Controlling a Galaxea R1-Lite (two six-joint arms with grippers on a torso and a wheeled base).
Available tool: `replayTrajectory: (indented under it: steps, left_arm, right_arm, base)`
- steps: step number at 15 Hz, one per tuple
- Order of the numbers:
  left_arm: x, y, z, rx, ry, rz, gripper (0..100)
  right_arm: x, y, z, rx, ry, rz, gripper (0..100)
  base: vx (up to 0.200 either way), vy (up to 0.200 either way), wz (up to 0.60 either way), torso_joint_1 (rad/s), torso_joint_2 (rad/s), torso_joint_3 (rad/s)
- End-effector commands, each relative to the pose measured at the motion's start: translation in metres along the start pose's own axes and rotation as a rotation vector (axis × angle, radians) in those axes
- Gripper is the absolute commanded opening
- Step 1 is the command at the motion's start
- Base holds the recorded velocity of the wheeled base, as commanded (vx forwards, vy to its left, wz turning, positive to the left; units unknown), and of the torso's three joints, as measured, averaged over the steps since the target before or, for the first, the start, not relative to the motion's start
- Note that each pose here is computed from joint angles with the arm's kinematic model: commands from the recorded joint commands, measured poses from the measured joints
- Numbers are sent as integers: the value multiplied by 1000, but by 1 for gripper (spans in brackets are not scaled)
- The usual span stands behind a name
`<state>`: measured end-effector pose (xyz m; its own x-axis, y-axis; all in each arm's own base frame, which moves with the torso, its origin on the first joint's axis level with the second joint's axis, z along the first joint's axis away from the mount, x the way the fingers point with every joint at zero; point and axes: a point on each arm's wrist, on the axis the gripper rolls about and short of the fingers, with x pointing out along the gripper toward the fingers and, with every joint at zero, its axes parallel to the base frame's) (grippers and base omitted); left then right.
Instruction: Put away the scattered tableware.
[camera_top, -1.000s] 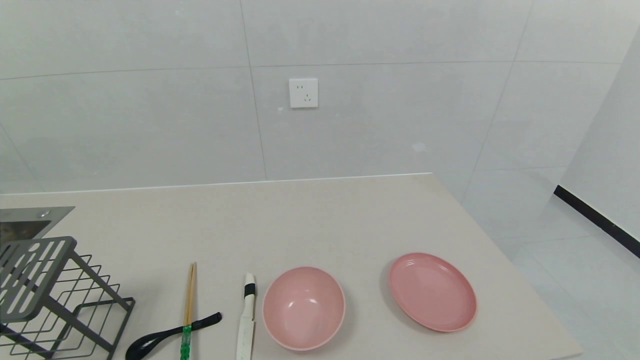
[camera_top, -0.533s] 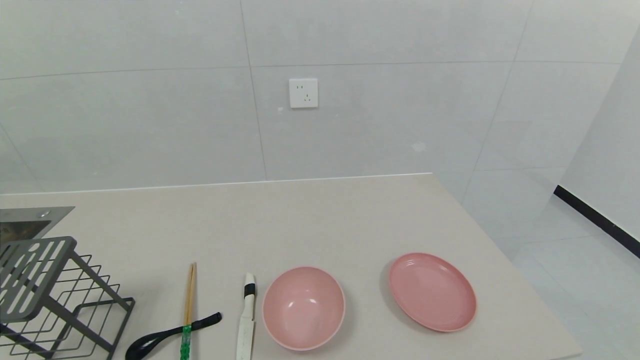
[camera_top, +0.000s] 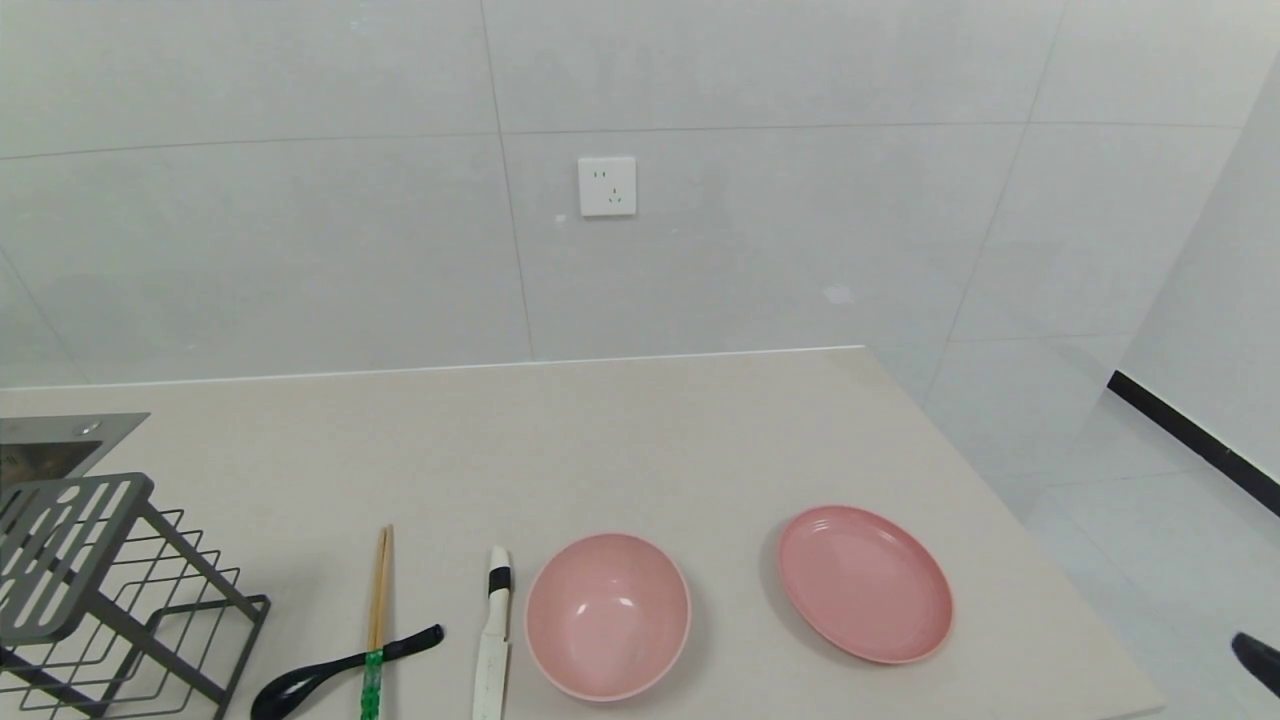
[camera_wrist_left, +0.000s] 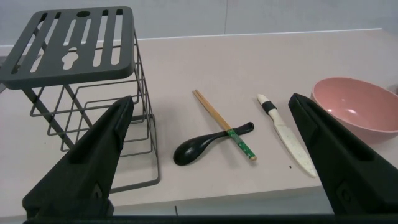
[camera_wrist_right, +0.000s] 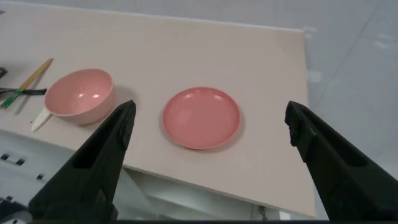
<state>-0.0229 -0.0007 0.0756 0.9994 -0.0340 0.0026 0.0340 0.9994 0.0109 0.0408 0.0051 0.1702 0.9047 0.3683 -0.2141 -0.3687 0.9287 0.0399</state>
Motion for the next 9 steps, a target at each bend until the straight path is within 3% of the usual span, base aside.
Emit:
replayTrajectory:
  steps: [1,6,9]
  left_arm:
    - [0,0,0,0,1,0,100]
    - [0,0,0,0,1,0,100]
    - [0,0,0,0,1,0,100]
  right_arm:
    - [36,-14,6,34,149,99,100]
    - [70,-20,2,54,268,131,100]
    - [86,-26,-3,65,293,133,100]
  base:
    - [0,0,0,0,0,0]
    - [0,0,0,0,0,0]
    - [0,0,0,0,0,0]
